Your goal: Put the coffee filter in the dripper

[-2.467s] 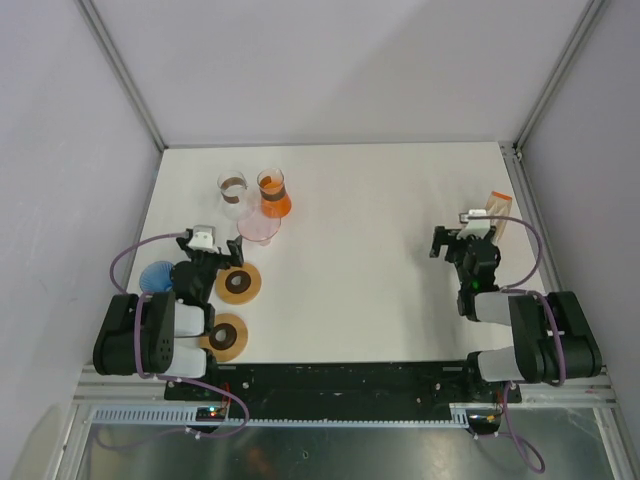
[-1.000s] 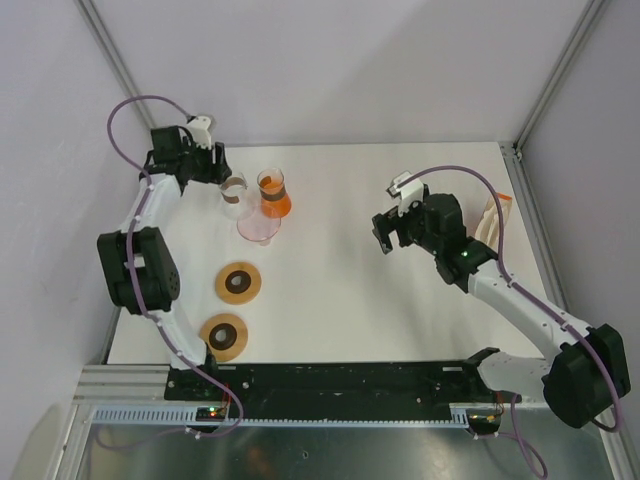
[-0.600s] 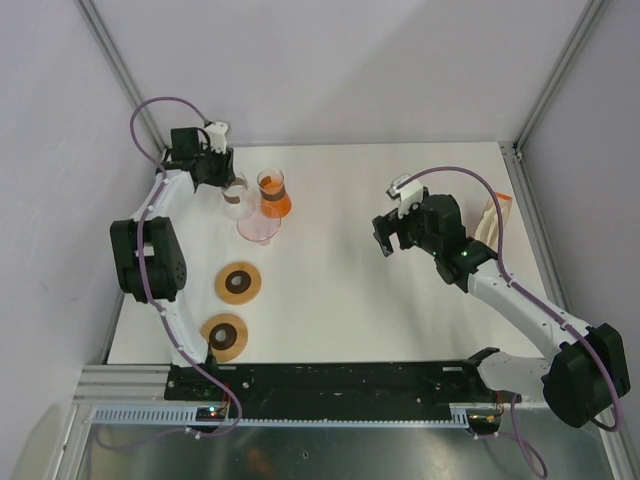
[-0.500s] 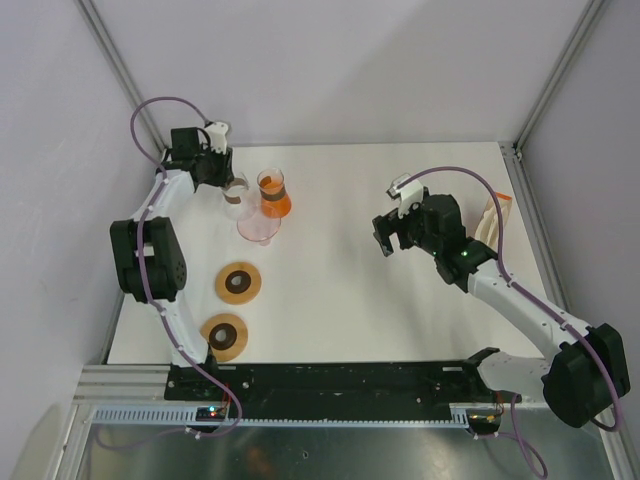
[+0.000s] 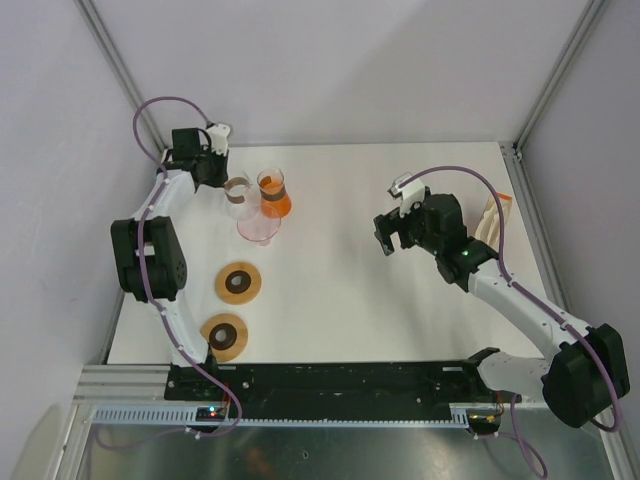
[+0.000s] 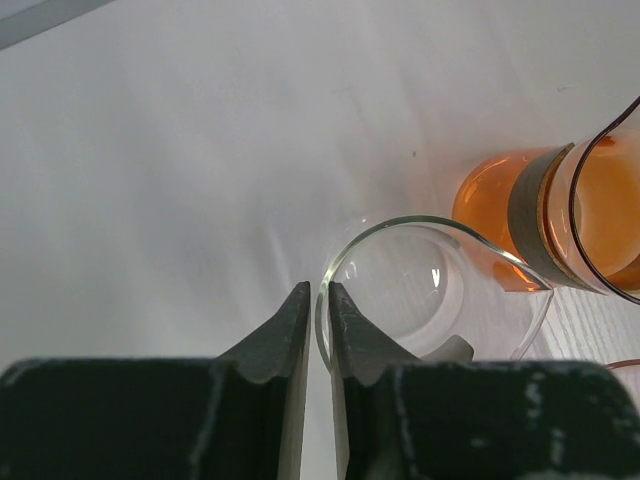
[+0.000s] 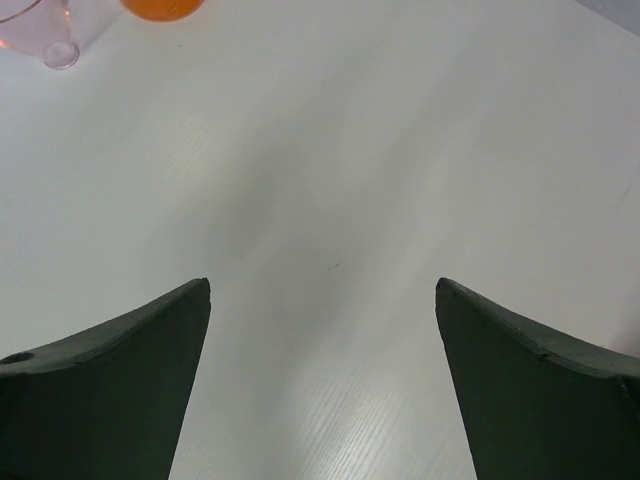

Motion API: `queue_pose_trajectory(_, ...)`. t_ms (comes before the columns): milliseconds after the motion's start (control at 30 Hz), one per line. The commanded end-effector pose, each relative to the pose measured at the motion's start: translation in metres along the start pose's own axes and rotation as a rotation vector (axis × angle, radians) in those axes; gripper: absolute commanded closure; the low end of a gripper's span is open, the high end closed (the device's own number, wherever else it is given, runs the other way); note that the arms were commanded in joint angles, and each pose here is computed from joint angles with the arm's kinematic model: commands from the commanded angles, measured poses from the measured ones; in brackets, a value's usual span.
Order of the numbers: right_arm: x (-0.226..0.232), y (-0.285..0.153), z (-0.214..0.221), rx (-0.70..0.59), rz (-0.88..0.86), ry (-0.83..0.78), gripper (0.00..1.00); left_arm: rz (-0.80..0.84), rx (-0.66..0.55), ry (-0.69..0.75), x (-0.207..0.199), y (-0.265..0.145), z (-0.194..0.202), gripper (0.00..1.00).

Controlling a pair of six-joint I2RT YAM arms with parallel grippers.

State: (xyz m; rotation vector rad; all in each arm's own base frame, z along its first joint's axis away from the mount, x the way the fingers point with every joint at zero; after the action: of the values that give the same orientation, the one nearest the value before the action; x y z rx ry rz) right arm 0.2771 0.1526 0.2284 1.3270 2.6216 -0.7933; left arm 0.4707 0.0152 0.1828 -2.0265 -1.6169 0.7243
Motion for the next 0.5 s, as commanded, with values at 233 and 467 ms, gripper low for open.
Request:
queue_pose_trajectory(233, -0.010, -0.007, -0.024, -0.091, 0.016, 0.011, 0.01, 0.005, -0.016, 0.044, -0.005, -0.004, -0.006, 1.00)
queue_pose_trajectory(467, -0.009, -0.007, -0.023, -0.083, 0.011, 0.017, 0.01, -0.048, -0.168, -0.057, -0.013, -0.045, -0.052, 1.00)
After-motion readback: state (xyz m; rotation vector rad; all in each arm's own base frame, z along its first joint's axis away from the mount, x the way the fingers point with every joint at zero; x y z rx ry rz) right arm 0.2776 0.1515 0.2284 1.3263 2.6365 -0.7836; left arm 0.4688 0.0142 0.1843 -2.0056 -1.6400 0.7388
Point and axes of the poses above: each gripper's point midway between its finger pads, its own y axis out along the fingers, its own x axis along the line the jaws close on, z = x × y, the point moved 7 cm from there along -y, back along the fingers, and after that the axes turned 15 degrees about -y, right-handed, at the moved point
